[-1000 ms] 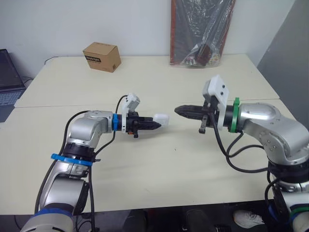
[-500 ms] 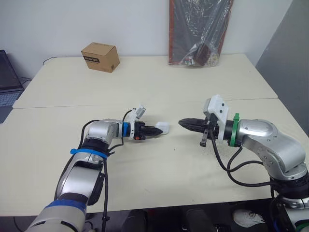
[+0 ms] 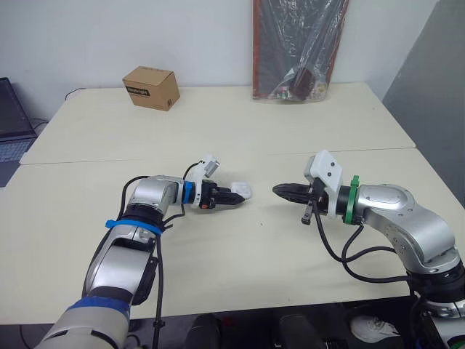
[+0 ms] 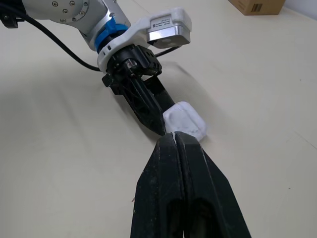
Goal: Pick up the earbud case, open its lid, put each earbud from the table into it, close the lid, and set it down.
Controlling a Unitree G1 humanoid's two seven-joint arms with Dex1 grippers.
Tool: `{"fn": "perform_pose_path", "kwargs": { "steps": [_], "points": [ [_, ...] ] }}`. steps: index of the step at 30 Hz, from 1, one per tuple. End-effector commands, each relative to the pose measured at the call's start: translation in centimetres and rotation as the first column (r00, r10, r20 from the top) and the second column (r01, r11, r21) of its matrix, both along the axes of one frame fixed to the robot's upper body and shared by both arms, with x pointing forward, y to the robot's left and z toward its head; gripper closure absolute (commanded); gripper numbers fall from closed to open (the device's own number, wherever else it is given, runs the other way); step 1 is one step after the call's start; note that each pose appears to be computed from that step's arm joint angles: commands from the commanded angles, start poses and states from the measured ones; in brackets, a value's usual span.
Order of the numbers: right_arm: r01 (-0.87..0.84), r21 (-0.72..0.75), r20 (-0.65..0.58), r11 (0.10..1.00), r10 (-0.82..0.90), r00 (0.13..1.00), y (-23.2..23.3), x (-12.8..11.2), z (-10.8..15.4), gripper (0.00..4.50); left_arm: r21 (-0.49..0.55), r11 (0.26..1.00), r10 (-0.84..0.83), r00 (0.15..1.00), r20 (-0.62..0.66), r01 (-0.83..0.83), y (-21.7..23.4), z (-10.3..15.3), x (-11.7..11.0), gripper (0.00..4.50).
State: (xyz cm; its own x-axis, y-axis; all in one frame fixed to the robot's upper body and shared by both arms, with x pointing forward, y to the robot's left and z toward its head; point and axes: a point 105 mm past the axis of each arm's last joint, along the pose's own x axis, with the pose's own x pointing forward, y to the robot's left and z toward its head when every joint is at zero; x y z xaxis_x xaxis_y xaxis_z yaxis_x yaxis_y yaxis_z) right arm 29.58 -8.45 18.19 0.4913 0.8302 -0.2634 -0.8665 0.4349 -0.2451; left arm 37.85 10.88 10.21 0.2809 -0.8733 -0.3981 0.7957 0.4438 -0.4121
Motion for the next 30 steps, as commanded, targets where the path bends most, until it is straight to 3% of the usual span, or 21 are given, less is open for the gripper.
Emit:
{"fn": "perform_pose_path", "kwargs": {
  "steps": [1,2,12,18,22,30],
  "points": [
    [-0.009,-0.002,0.042,1.000,0.010,0.999,0.0,-0.1,0.7,4.50,0.099,0.992,0.073,0.997,0.025,-0.075,2.4,-0.6,0.6,0.79],
    [-0.010,-0.002,0.042,1.000,0.010,0.999,0.0,-0.1,0.7,4.50,0.102,0.992,0.075,0.997,0.032,-0.078,2.7,-0.4,0.6,0.50],
    [-0.016,0.002,0.044,1.000,0.016,0.999,0.1,0.0,0.6,4.50,0.209,0.972,0.070,0.985,0.158,-0.103,7.4,0.4,-0.8,0.50],
    [0.027,0.089,-0.006,0.996,-0.027,1.000,0.7,-0.7,0.3,4.50,0.067,0.978,0.161,0.917,0.365,-0.199,8.0,2.9,-2.3,0.50],
    [0.084,0.113,-0.064,0.990,-0.077,0.995,1.3,-2.8,-2.3,4.50,0.006,0.955,0.254,0.827,0.502,-0.297,8.2,2.8,-4.6,0.50],
    [0.280,0.201,-0.128,0.939,-0.258,0.958,0.3,-4.8,-5.0,4.50,-0.045,0.852,0.466,0.715,0.521,-0.522,9.2,0.7,-8.7,0.50]
  ]
}}
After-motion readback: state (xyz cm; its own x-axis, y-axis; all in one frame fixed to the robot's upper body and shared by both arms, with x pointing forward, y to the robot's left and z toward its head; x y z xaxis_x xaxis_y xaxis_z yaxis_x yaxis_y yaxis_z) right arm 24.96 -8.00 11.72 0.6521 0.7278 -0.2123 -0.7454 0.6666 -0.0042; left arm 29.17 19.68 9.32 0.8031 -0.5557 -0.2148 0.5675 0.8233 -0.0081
